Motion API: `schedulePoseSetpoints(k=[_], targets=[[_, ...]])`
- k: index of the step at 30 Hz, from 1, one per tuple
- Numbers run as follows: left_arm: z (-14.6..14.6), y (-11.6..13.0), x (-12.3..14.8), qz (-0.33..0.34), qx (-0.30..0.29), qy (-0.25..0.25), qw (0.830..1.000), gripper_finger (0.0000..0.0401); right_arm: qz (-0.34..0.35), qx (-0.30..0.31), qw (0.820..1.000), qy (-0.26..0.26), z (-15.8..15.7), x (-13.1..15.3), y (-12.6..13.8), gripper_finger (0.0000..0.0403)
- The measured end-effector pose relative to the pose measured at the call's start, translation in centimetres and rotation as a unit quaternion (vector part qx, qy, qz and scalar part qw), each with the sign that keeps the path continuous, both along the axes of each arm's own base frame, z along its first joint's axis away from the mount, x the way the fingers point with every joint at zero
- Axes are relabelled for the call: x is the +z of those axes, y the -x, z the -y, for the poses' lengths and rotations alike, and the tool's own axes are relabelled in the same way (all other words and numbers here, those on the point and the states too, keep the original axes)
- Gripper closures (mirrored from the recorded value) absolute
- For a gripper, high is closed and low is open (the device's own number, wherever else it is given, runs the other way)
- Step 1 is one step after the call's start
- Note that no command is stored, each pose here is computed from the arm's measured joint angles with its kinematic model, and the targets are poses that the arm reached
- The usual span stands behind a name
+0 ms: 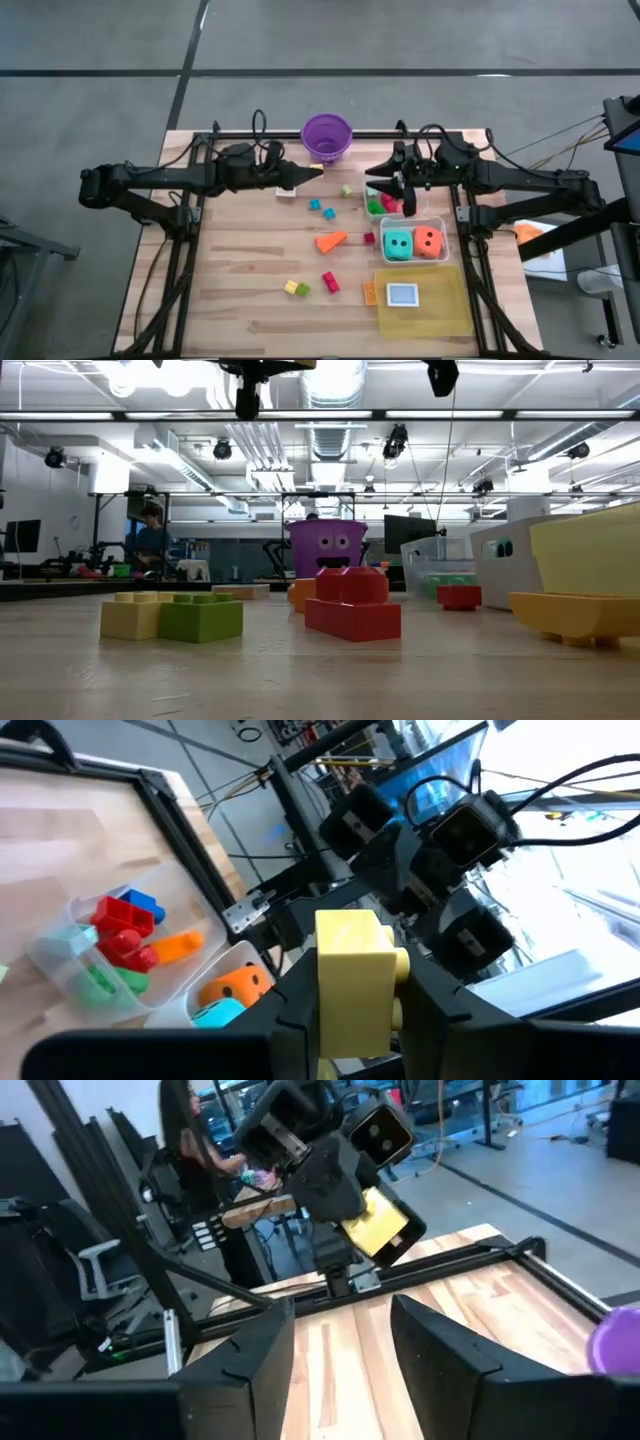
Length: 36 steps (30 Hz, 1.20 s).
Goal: Pick & Place Toys
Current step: Put the light yellow game piece into the transparent bin
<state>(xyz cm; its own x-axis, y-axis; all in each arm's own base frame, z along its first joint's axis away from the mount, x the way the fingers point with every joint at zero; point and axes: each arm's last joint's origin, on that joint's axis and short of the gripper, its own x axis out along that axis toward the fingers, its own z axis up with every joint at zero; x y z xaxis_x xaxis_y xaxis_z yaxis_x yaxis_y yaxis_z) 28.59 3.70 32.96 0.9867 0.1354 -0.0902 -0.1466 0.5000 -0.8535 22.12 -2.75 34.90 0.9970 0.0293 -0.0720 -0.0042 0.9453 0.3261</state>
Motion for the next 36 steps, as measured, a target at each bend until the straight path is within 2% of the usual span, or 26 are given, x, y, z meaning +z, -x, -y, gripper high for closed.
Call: schedulePoseSetpoints(k=[2, 4, 6, 8, 12, 19, 24, 29, 36], targets=[[0.1, 0.0, 0.1, 0.005, -0.001, 0.002, 1.000, 0.0323, 0.000, 0.021, 1.000, -0.009, -0.1, -0.1, -0.2, 0.0212], [0.1, 0.0, 0.2, 0.009, -0.001, 0.008, 1.000, 0.0323, 0.014, 0.108, 0.994, -0.007, -0.5, 0.0, -0.5, 0.0186], [0.1, 0.0, 0.3, 0.017, -0.001, 0.007, 1.000, 0.0323, 0.044, 0.197, 0.979, -0.006, -1.0, 0.4, -0.7, 0.0162], [0.1, -0.2, 0.4, 0.024, -0.001, 0.010, 1.000, 0.0323, 0.057, 0.239, 0.969, -0.007, -1.2, 0.6, -0.9, 0.0142], [0.4, -0.4, 0.3, 0.029, -0.007, 0.015, 0.999, 0.0323, 0.046, 0.231, 0.971, -0.041, -1.1, 0.5, -1.1, 0.0110], [0.9, -0.7, 0.3, 0.041, -0.016, 0.018, 0.999, 0.0323, 0.049, 0.234, 0.970, -0.040, -1.1, 0.6, -1.0, 0.0065], [1.2, -0.7, 0.6, 0.053, -0.017, 0.017, 0.998, 0.0323, 0.051, 0.186, 0.979, -0.063, -0.9, 0.7, -1.2, 0.0038], [1.2, -0.8, 0.9, 0.073, -0.016, 0.015, 0.997, 0.0323, 0.041, 0.165, 0.983, -0.068, -0.7, 0.2, -1.8, 0.0032], [1.2, -0.9, 0.8, 0.076, -0.016, 0.024, 0.997, 0.0323, 0.026, 0.177, 0.982, -0.060, -0.7, -0.6, -2.8, 0.0032]])
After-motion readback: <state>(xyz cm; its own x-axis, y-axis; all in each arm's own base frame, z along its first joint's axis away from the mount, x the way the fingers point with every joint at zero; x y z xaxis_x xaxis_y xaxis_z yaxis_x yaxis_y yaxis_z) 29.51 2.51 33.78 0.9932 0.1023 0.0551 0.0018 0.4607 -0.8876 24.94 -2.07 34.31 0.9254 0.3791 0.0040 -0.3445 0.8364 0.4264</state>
